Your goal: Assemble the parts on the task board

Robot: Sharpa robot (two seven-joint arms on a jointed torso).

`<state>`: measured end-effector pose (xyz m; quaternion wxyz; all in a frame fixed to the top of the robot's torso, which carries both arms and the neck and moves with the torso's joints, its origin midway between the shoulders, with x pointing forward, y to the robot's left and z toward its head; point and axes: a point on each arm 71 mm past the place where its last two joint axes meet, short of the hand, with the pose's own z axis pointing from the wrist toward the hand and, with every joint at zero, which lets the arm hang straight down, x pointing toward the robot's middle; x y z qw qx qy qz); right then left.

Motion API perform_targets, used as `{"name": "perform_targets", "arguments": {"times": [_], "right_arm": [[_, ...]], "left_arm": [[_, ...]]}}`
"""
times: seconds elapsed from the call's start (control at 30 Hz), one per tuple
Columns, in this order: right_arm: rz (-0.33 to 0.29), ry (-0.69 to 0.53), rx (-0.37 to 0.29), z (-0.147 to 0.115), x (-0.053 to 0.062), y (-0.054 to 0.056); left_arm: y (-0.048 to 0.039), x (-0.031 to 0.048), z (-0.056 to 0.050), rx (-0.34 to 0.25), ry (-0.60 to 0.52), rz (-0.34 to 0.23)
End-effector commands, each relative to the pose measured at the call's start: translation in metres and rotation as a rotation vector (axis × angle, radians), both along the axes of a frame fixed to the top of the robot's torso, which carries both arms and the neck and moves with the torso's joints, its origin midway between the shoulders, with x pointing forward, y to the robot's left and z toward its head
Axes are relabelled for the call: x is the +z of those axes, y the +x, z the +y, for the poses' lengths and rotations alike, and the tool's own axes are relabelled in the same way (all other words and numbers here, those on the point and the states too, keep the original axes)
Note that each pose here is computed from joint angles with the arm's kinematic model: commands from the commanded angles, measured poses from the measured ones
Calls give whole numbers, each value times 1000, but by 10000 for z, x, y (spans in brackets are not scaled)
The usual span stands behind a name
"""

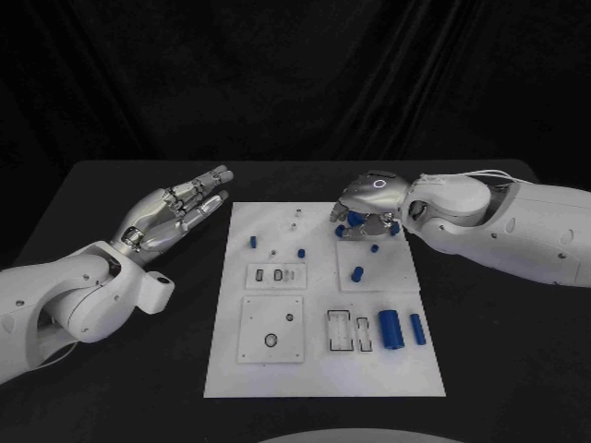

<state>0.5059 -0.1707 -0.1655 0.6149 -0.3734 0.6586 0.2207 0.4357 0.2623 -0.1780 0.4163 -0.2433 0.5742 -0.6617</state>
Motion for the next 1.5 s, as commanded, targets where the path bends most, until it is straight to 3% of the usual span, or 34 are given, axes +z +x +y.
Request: {"name": "perform_targets", "arguments": {"times": [0.03, 0.83, 1.17, 1.5], "right_arm": [[16, -9, -10, -4, -28, -2], [15, -3, -27, 20, -158, 84], [24, 29, -15, 48, -158, 85], [-7, 66, -3, 70, -96, 45]], "left_arm": [[-13, 63, -13, -29, -41, -64], [-3, 47, -42, -48, -41, -46], [8, 41, -40, -50, -38, -42], [6, 39, -17, -45, -35, -39]]}}
